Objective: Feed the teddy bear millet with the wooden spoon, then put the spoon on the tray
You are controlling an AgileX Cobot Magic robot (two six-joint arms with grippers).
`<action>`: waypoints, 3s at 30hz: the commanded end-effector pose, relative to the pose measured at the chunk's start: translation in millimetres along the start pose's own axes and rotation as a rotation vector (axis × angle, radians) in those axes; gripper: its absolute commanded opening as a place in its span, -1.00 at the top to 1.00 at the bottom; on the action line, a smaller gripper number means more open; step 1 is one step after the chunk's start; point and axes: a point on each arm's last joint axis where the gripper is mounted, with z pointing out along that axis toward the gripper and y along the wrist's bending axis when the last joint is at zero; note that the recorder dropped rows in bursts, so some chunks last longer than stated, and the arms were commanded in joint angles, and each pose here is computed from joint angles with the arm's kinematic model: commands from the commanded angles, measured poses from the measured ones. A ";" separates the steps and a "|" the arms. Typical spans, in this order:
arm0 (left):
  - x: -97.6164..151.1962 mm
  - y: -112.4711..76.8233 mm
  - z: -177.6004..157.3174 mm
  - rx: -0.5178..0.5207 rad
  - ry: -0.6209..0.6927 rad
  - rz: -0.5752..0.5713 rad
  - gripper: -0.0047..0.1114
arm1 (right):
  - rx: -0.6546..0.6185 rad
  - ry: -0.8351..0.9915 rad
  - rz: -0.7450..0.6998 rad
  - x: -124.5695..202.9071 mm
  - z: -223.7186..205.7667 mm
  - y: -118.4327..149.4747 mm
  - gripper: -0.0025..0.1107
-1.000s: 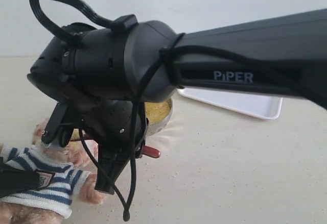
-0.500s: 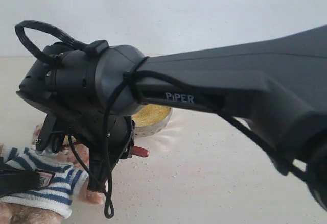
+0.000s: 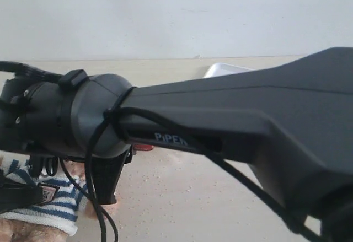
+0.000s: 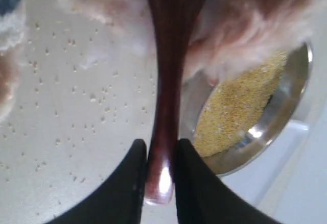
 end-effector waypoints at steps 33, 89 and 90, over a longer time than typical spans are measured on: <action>-0.5 -2.6 -1.1 0.020 -0.013 0.000 0.81 | 0.070 -0.010 0.188 -2.9 -5.4 -1.7 0.96; -0.5 -2.4 -1.1 0.018 -0.013 0.000 0.81 | 0.485 -0.017 0.100 -3.0 -7.0 24.4 0.96; -0.5 -2.4 -1.1 0.018 -0.013 0.000 0.81 | 0.493 -0.027 0.118 -2.3 -10.0 22.2 0.96</action>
